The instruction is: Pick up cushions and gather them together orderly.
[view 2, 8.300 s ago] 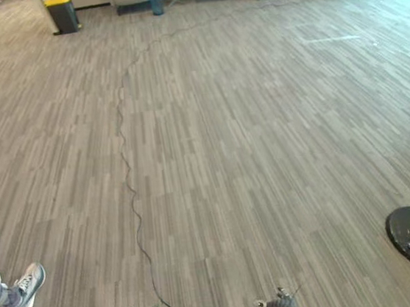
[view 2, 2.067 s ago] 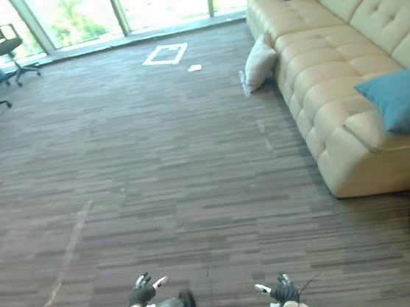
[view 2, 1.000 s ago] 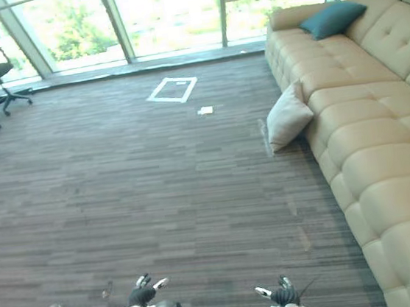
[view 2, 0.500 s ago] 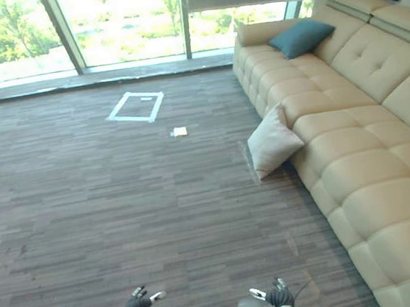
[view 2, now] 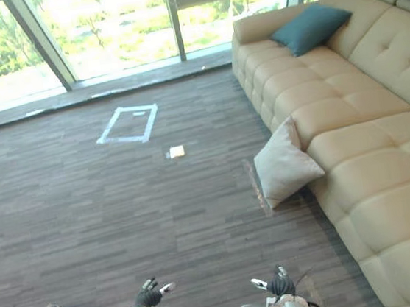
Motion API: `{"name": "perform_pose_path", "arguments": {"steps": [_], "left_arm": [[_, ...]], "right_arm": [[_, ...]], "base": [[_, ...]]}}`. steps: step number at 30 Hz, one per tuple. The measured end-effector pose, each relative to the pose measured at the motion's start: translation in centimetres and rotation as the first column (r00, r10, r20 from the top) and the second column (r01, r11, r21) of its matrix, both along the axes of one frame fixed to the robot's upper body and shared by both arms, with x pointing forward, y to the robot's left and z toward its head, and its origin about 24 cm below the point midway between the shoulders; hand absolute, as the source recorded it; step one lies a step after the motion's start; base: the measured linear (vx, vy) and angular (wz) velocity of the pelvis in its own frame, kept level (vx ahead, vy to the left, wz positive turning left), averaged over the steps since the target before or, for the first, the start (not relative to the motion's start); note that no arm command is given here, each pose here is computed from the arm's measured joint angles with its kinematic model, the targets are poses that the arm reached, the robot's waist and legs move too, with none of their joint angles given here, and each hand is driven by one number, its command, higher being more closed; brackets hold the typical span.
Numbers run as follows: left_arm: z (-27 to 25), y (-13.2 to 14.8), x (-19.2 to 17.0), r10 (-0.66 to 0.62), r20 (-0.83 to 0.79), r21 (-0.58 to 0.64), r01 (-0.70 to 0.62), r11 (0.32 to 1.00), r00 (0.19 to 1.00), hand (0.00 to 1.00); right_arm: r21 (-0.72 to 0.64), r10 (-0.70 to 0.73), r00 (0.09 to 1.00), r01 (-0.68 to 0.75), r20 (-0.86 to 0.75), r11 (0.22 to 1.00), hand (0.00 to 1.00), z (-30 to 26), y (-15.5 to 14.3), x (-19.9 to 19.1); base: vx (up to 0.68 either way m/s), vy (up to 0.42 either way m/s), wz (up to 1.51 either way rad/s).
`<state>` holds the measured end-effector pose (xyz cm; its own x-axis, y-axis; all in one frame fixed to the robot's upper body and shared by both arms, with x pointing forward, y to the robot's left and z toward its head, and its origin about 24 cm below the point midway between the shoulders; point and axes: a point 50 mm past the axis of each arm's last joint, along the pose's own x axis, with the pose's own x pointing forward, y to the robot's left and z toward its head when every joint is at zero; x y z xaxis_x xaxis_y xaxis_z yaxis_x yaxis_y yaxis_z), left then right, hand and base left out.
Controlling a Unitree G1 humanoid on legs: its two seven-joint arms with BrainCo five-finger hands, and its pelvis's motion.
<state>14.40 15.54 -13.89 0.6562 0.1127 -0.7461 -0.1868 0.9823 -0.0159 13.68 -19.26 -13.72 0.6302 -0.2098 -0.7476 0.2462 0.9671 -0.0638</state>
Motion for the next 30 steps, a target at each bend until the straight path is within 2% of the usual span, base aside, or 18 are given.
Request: {"name": "perform_pose_path", "arguments": {"steps": [6, 10, 12, 16, 23, 26, 30], "left_arm": [[0.1, 0.2, 0.1, 0.028, 0.019, 0.004, -0.028, 1.0, 0.999, 0.0], [-0.1, 0.8, -0.3, 0.022, -0.001, 0.021, -0.022, 1.0, 1.0, 0.0], [-0.1, 1.2, -0.1, 0.017, -0.01, 0.033, -0.017, 0.999, 1.0, 0.0], [-0.6, 0.4, -0.5, -0.024, -0.049, 0.026, 0.025, 0.999, 0.998, 0.0], [-1.1, -0.3, -1.1, -0.064, -0.089, 0.016, 0.066, 0.998, 0.994, 0.0], [-0.9, -1.6, -0.5, -0.066, -0.071, -0.02, 0.065, 0.998, 0.995, 0.0], [-0.8, -0.7, -0.7, -0.017, -0.065, -0.013, 0.016, 1.0, 0.998, 0.0]], "right_arm": [[0.004, 0.002, 0.999, -0.002, -0.047, 1.0, 0.0, -0.6, 0.1, -1.1], [0.035, 0.006, 0.996, -0.003, -0.09, 0.999, 0.0, -1.2, 1.3, -2.9], [0.052, 0.011, 0.997, -0.007, -0.081, 0.999, 0.0, -1.2, 1.9, -2.9], [0.017, 0.05, 0.998, -0.05, -0.037, 0.999, 0.0, -0.6, 1.4, -2.0], [0.0, 0.043, 0.999, -0.043, -0.008, 0.999, 0.0, -0.2, 0.7, -0.8], [-0.023, 0.016, 1.0, -0.015, 0.009, 1.0, 0.0, 0.1, -0.5, -0.1], [-0.024, 0.015, 1.0, -0.015, -0.002, 1.0, 0.0, 0.1, -0.4, -0.3]], "base": [[0.47, 0.196, -0.8], [0.59, 0.338, -0.67], [0.54, 0.311, -0.54], [0.44, 0.183, -0.47], [0.44, -0.016, -0.14], [0.46, -0.126, -0.09], [0.39, -0.178, -0.25]]}}
